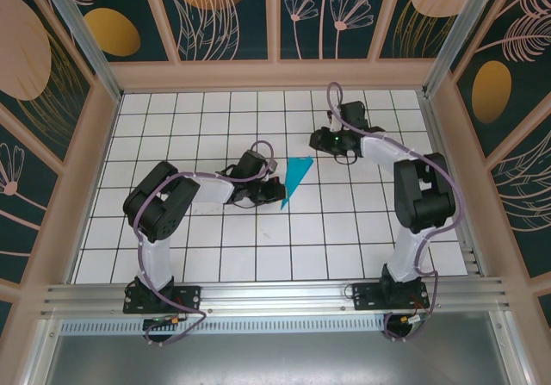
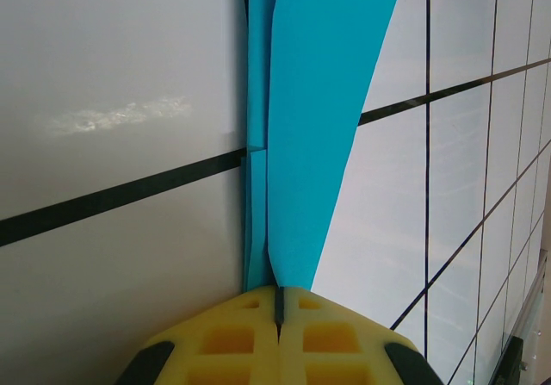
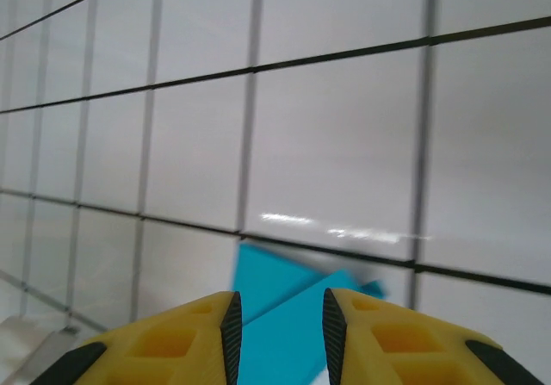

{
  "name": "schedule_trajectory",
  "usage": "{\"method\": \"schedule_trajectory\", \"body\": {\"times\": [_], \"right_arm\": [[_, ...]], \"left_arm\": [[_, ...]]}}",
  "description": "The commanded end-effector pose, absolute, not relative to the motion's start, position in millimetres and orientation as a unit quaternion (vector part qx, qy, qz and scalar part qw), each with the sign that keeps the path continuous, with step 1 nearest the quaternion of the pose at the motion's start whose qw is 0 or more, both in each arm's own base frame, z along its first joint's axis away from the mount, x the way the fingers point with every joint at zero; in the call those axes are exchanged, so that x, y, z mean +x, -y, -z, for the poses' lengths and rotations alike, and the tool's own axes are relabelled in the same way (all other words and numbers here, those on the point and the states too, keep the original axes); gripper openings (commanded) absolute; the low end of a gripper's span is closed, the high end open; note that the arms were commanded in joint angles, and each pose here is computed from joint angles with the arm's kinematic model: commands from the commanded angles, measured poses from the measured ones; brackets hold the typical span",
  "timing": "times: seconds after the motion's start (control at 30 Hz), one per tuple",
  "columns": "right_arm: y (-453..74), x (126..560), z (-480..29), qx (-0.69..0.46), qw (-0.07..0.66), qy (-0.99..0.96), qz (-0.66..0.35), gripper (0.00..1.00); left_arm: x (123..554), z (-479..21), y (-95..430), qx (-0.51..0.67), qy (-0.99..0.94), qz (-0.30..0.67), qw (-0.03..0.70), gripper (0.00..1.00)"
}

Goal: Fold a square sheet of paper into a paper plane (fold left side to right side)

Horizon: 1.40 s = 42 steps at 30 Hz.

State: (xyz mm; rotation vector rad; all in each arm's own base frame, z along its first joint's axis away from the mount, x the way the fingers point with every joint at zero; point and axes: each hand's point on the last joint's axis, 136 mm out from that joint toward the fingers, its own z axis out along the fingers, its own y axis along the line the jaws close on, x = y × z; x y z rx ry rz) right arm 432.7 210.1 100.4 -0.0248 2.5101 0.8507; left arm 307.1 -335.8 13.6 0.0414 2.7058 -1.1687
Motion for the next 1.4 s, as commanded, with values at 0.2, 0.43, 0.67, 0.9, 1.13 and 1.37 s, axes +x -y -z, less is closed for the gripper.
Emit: {"method": "schedule_trajectory", "body": {"times": [0.2,0.43,0.67,0.9,1.13,1.37], "right_arm": [[-256,406,-43,-0.015,0.169,-0.926,-0.336,0.34],[-243,393,-2,0.0,0.131,-0.946,-0.297,0.33],[-234,385,12,0.005,0.119,-0.954,-0.274,0.34],[-235,387,10,0.004,0.121,-0.953,-0.278,0.34],[-235,385,10,0.004,0.119,-0.953,-0.278,0.33],[-235,385,10,0.003,0.121,-0.953,-0.278,0.33]], "left_arm": [[281,35,301,-0.014,-0.95,0.31,0.042,0.0],[286,23,304,-0.008,-0.947,0.315,0.054,0.0],[298,-18,302,0.022,-0.943,0.315,0.107,0.07],[293,-62,316,0.071,-0.919,0.364,0.133,0.05],[299,-72,328,0.096,-0.918,0.355,0.15,0.18],[303,-88,355,0.107,-0.887,0.426,0.143,0.11]]}}
